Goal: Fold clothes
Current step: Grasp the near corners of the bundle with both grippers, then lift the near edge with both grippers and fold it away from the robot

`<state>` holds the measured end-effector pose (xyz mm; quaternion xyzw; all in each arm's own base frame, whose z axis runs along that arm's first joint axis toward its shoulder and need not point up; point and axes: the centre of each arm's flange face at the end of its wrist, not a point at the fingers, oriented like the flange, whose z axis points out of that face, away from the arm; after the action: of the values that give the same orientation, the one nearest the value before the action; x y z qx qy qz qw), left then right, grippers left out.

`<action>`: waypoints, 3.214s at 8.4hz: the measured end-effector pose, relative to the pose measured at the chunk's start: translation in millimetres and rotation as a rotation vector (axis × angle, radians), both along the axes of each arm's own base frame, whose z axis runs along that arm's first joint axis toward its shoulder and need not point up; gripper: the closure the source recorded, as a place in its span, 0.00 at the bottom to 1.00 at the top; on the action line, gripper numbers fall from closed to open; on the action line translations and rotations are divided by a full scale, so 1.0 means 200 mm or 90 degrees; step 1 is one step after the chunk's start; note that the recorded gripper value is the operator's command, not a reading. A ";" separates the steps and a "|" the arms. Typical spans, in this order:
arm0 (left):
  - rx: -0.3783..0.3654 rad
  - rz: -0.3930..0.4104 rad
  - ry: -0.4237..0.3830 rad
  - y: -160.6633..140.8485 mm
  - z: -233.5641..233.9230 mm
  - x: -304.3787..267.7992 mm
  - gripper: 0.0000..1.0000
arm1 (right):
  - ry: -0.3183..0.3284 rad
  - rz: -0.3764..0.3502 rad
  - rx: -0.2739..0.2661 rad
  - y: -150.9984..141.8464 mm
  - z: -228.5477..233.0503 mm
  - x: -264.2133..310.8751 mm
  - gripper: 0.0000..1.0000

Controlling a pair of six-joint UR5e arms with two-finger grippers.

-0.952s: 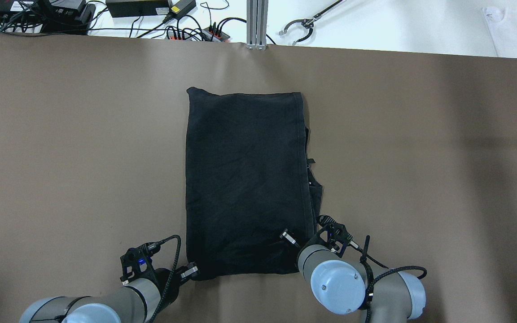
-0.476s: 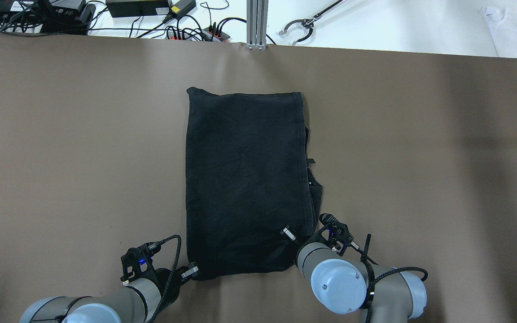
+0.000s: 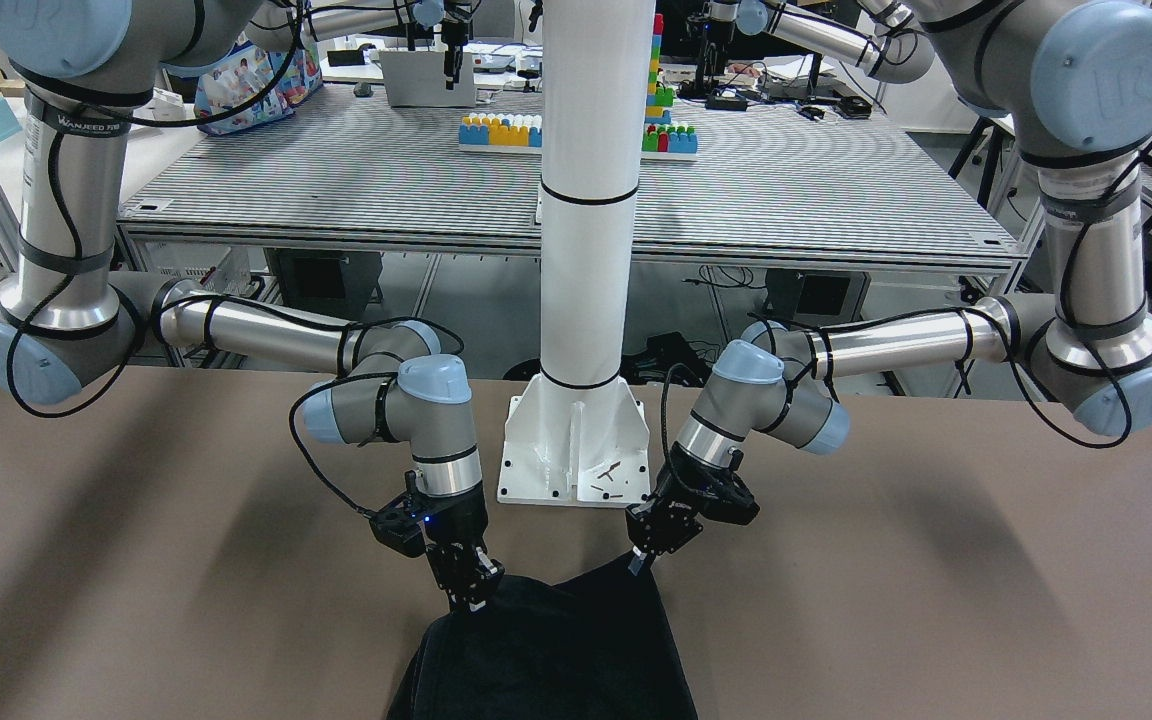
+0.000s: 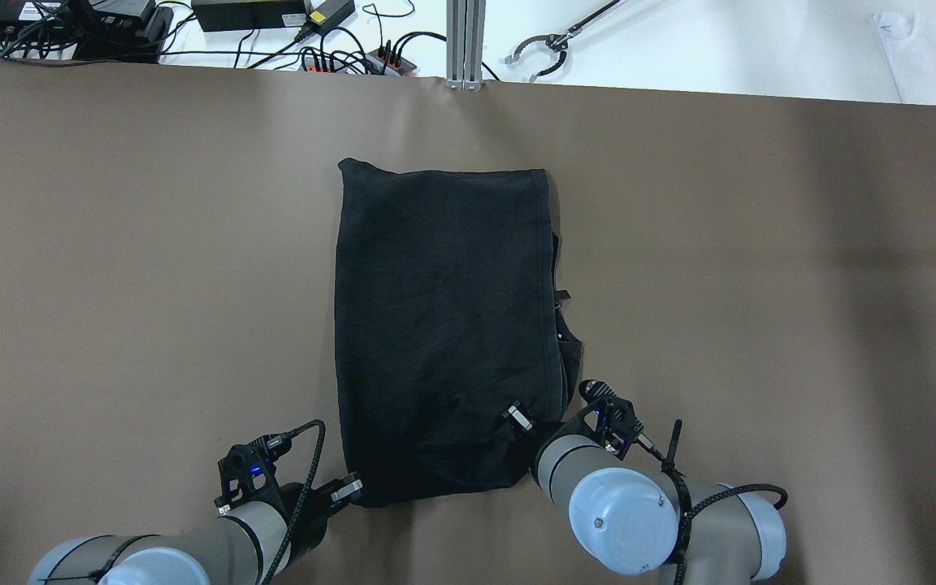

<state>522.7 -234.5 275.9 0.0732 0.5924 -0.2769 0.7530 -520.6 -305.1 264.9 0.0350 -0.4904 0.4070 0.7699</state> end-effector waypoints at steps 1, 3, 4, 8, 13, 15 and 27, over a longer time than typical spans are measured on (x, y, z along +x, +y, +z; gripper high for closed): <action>0.001 0.008 0.013 0.01 -0.05 -0.05 1.00 | 0.001 -0.005 -0.001 0.04 -0.06 0.06 1.00; 0.004 0.024 0.040 0.08 -0.11 -0.26 1.00 | -0.014 -0.039 -0.008 0.25 -0.21 0.18 1.00; 0.008 0.039 0.050 0.12 -0.15 -0.41 1.00 | -0.020 -0.055 -0.012 0.34 -0.29 0.26 1.00; 0.033 0.055 -0.021 -0.18 -0.42 -0.61 1.00 | -0.002 -0.044 0.008 0.25 -0.40 0.42 1.00; 0.044 -0.004 -0.106 -0.65 -0.59 -0.64 1.00 | 0.073 0.021 0.054 -0.23 -0.40 0.40 1.00; 0.040 -0.029 -0.145 -0.91 -0.62 -0.49 1.00 | 0.103 0.040 0.056 -0.39 -0.37 0.38 1.00; 0.099 -0.006 -0.287 -1.74 -0.53 -0.19 0.00 | 0.176 -0.060 0.094 -1.46 -0.36 0.18 0.07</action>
<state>484.6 -582.7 170.6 0.1933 0.4285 -0.2105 0.8571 -485.6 -597.3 193.9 0.1244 -0.4092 0.3249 0.8435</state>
